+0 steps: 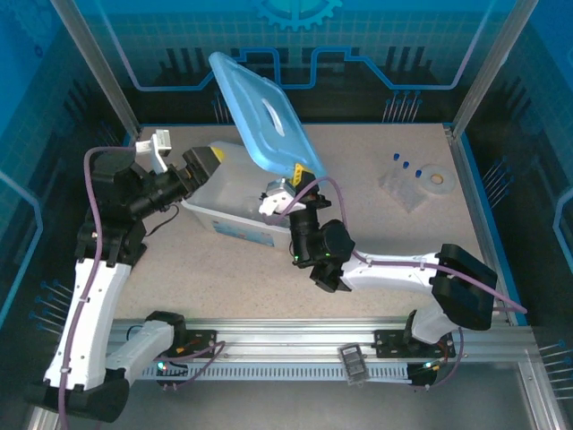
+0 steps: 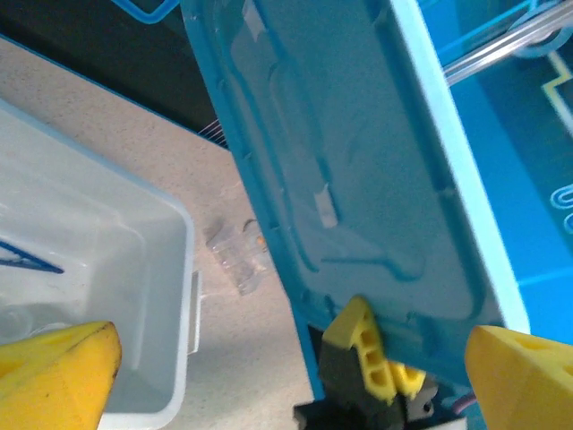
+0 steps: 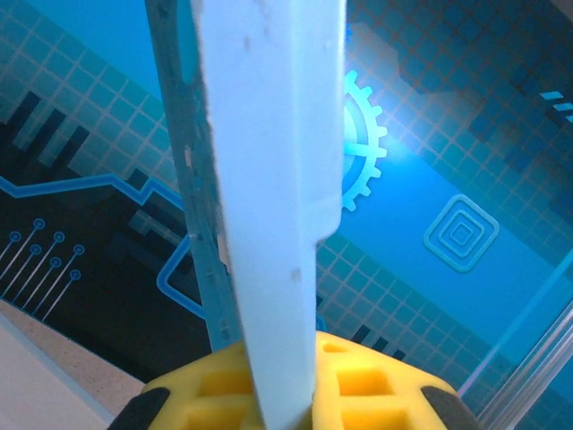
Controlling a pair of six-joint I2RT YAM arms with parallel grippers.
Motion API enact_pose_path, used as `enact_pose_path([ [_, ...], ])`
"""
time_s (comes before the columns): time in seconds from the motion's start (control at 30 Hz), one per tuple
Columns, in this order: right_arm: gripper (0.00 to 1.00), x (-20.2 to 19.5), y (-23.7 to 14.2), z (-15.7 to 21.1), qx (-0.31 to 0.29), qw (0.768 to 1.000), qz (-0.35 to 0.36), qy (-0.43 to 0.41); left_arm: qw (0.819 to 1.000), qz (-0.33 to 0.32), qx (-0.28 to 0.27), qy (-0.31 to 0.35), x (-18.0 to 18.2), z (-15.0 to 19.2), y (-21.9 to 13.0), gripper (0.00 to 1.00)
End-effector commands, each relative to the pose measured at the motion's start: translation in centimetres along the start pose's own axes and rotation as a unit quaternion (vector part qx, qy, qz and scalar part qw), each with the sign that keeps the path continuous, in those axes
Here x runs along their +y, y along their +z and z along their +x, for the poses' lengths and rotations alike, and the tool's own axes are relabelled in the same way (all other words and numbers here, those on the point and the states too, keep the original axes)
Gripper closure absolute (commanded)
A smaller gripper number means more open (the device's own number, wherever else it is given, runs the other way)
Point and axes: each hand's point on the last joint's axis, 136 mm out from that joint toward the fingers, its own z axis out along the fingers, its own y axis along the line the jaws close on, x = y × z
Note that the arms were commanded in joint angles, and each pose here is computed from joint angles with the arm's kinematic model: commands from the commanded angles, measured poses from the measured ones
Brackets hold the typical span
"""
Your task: Organize the chemistry lab equipment
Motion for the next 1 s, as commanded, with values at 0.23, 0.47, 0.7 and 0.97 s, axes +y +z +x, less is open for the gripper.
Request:
enact_pose_path([
  [0.23, 1.0, 2.3, -2.0, -2.0, -0.038, 0.999, -0.017, -0.026, 0.996, 0.044, 0.0, -0.075, 0.6, -2.2, 0.7, 0.01],
  [0.47, 1.0, 4.3, -3.0, -2.8, -0.055, 0.996, -0.037, -0.055, 0.995, 0.023, -0.005, -0.1, 2.7, -2.7, 1.2, 0.01],
  [0.7, 1.0, 5.7, -3.4, -3.7, -0.068, 0.994, -0.046, -0.076, 0.99, -0.01, -0.01, -0.14, 5.8, -3.1, 1.7, 0.05],
  [0.97, 1.0, 6.3, -3.4, -4.1, -0.074, 0.992, -0.048, -0.089, 0.985, -0.024, -0.018, -0.168, 7.5, -3.6, 1.8, 0.27],
])
